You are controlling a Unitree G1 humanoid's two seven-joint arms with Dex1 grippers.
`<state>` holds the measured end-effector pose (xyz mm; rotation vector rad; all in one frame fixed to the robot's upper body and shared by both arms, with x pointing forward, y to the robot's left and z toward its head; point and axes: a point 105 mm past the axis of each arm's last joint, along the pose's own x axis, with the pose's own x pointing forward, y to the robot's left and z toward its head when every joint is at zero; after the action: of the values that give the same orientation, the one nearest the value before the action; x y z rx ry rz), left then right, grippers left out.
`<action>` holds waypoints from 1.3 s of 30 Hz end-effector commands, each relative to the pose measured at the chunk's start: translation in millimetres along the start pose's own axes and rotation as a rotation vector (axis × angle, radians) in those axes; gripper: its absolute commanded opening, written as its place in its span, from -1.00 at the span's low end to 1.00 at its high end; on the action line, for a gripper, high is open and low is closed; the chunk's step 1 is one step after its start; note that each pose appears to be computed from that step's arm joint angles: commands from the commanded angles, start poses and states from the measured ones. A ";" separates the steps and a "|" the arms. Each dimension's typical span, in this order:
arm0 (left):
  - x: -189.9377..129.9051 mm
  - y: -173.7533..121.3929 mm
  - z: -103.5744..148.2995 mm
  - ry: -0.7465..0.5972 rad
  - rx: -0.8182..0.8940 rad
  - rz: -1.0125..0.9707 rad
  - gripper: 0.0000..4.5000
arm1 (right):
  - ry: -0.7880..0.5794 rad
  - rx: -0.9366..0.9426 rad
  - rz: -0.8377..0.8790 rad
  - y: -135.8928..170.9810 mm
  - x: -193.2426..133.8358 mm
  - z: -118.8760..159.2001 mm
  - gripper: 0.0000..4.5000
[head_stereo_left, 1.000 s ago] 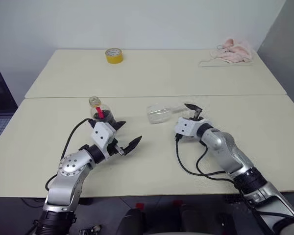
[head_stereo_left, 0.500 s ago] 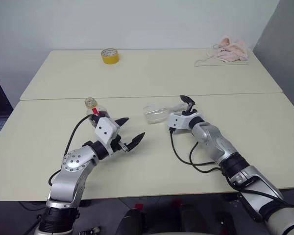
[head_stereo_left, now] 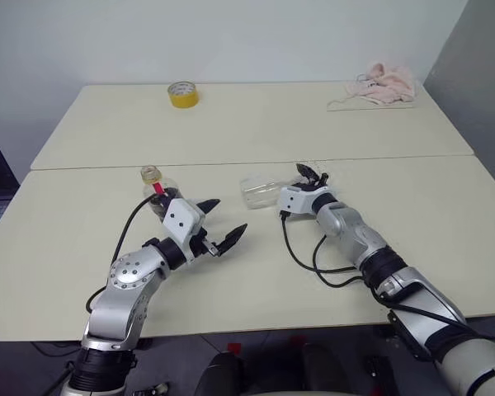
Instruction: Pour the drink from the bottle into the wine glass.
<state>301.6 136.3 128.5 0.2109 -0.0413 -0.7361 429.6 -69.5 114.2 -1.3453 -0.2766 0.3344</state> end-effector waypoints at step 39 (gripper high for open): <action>-28.6 -23.9 7.0 0.017 -0.141 -0.180 1.00 | -0.560 1.204 0.193 -18.6 -92.8 108.3 -0.93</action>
<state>268.1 138.2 117.5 0.0777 0.0901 -0.8883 312.8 -22.7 139.8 -0.1199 -0.2524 0.8105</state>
